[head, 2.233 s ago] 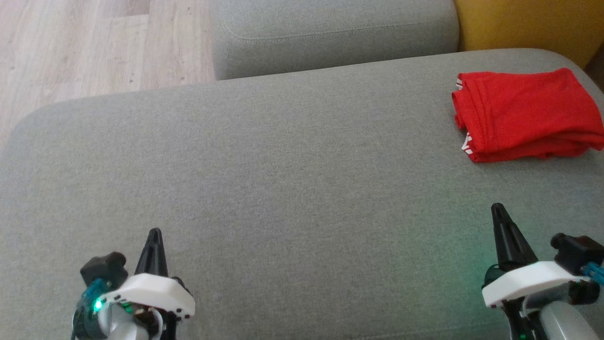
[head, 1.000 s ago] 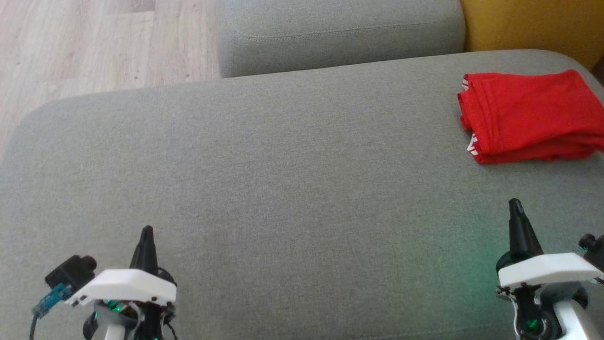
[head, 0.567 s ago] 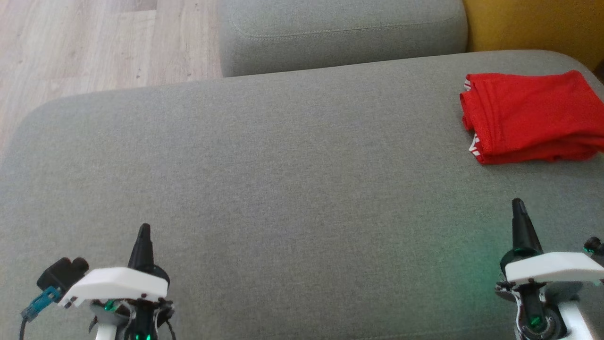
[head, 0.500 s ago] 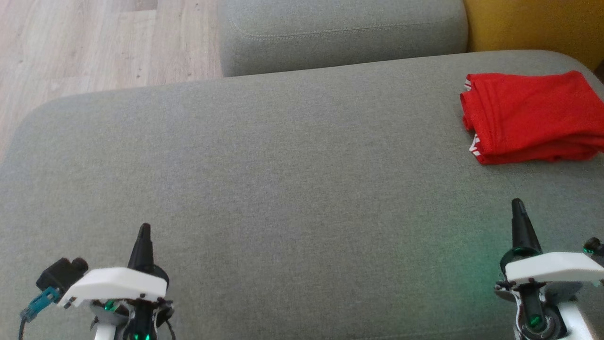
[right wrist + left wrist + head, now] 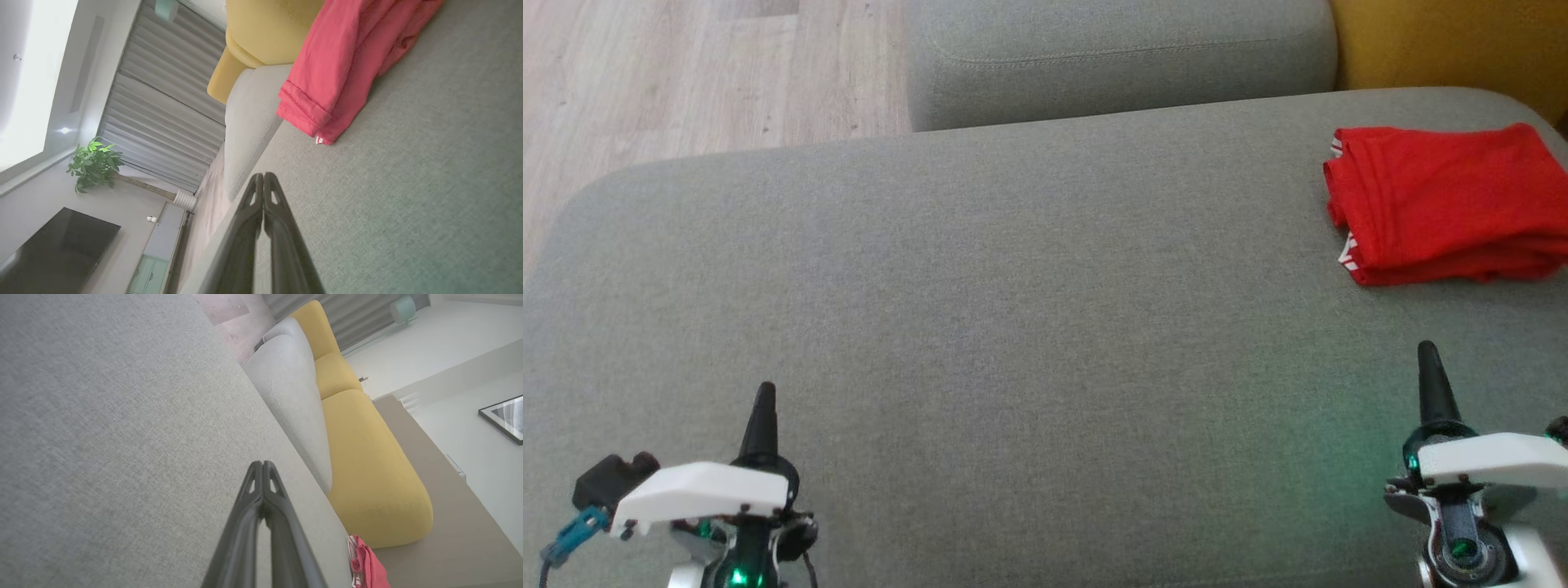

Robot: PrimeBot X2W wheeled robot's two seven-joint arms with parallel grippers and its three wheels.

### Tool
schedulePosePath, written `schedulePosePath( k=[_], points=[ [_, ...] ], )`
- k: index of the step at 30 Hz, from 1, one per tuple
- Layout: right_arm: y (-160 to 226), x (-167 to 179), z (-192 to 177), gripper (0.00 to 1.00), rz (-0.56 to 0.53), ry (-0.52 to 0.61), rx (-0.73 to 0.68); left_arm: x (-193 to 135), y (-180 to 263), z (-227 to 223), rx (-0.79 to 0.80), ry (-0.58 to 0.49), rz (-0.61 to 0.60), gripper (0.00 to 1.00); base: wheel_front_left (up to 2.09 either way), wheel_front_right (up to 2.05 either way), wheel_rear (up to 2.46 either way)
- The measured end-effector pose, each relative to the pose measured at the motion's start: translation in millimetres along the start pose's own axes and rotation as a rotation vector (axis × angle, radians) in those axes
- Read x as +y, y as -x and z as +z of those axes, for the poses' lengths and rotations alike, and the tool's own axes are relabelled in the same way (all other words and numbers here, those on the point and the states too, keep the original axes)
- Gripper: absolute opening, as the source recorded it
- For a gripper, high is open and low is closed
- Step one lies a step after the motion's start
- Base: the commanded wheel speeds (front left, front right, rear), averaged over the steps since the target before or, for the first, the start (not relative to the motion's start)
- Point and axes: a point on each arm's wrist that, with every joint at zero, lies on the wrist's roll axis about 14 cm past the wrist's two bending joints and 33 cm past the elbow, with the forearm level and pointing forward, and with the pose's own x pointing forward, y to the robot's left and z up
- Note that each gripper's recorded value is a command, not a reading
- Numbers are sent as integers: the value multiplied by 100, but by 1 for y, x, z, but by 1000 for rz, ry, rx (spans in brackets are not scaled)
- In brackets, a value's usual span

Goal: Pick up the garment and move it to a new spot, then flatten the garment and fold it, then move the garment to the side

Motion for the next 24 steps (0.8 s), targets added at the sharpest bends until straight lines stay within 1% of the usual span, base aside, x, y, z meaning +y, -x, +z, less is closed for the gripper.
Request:
schedulePosePath(
  k=[7,24],
  points=[
    [-1,2,-1,0,-1,-101,-3,-4,0,2,3,92,-19,0,0,0,0],
    [-3,5,2,0,9,-279,-10,-6,1,10,-2,277,-48,0,0,0,0]
  ],
)
